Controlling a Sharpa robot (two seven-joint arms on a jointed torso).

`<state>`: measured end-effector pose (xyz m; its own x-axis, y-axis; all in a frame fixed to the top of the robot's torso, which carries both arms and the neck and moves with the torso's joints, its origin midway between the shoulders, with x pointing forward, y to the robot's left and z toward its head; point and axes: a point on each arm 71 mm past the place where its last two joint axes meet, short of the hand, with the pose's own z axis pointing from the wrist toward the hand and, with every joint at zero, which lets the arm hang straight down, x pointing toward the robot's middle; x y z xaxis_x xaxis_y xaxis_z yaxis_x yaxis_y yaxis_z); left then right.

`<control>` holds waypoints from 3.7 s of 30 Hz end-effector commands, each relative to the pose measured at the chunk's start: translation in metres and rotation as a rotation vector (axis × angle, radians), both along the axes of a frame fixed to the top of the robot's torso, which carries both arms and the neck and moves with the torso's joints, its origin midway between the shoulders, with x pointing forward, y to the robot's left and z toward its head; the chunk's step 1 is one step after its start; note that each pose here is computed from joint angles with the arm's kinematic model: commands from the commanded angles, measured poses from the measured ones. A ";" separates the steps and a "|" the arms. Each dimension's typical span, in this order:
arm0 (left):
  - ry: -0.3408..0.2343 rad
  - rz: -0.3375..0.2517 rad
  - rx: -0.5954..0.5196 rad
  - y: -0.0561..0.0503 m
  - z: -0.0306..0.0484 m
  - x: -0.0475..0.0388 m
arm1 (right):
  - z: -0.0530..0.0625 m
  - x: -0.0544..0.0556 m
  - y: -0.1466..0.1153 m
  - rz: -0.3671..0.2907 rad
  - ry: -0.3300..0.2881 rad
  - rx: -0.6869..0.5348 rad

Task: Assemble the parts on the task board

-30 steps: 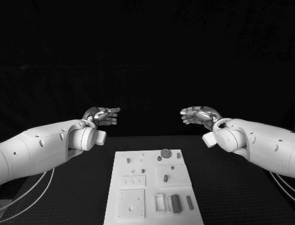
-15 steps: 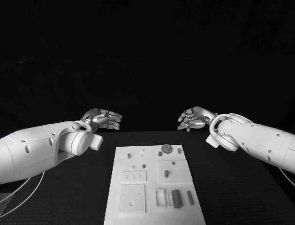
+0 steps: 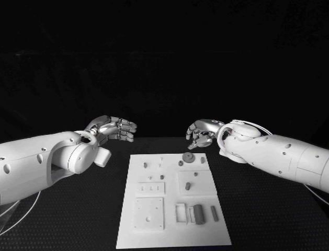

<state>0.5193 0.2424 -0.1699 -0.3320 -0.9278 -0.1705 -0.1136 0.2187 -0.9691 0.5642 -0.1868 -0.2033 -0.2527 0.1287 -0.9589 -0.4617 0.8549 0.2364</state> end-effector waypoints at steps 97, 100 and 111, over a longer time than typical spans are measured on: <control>-0.019 -0.050 -0.006 -0.009 0.0135 -0.0046 | -0.045 -0.001 -0.009 -0.047 0.030 -0.281; -0.018 -0.050 -0.006 -0.009 0.0135 -0.0048 | -0.044 -0.001 -0.009 -0.057 0.011 -0.280; -0.019 -0.050 -0.006 -0.009 0.0135 -0.0049 | -0.036 -0.003 -0.003 -0.063 -0.086 -0.242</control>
